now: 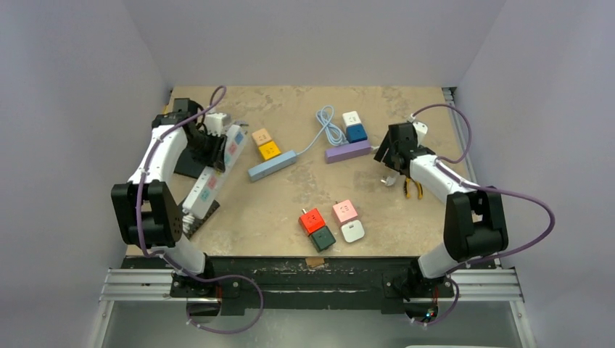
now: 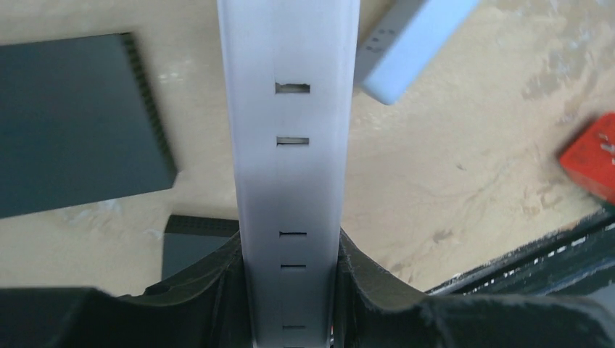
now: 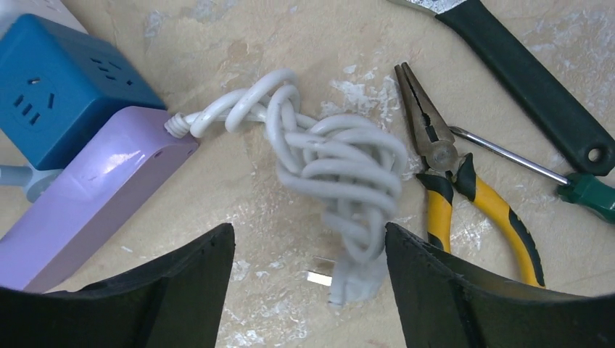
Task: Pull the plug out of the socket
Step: Place the socket at the center of the board.
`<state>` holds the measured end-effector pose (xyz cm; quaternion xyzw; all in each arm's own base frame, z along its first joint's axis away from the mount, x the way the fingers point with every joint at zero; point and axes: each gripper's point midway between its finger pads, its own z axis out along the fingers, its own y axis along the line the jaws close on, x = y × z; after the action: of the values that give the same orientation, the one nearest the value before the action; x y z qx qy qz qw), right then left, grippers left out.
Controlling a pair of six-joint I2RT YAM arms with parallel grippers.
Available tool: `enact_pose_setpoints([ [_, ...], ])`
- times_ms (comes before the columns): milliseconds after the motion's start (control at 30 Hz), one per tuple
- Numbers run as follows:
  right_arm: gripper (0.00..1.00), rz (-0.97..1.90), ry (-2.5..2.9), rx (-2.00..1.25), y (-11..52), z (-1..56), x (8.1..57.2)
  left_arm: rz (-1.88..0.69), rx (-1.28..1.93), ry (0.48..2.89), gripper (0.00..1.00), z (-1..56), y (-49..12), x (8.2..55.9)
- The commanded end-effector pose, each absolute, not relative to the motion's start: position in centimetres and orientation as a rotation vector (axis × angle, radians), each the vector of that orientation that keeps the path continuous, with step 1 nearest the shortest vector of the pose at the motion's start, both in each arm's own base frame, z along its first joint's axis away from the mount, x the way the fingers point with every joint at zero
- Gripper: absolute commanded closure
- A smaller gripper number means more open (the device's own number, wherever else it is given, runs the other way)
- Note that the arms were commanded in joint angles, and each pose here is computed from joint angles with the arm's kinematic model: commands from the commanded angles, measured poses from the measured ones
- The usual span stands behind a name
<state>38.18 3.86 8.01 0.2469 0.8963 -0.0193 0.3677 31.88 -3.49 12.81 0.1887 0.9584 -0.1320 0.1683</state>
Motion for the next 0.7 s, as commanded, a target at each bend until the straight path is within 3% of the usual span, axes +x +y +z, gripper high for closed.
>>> enact_pose_setpoints([
  [0, 0.25, -0.022, 2.199, 0.670, 3.6, 11.4, 39.2, -0.356, 0.285, 2.641, 1.00, 15.1, -1.8, 35.1],
  [233, 0.22, -0.007, 2.186, 0.659, 3.6, 11.8, 38.4, -0.452, -0.028, 2.652, 1.00, 14.2, -2.5, 37.4],
  [433, 0.21, 0.058, 2.177, 0.630, 4.4, 12.1, 37.9, -0.381, -0.244, 2.676, 1.00, 11.4, -0.9, 39.7],
  [667, 0.13, 0.129, 2.182, 0.496, 7.6, 13.3, 37.2, -0.330, -0.268, 2.722, 1.00, 8.2, 0.3, 41.0],
])
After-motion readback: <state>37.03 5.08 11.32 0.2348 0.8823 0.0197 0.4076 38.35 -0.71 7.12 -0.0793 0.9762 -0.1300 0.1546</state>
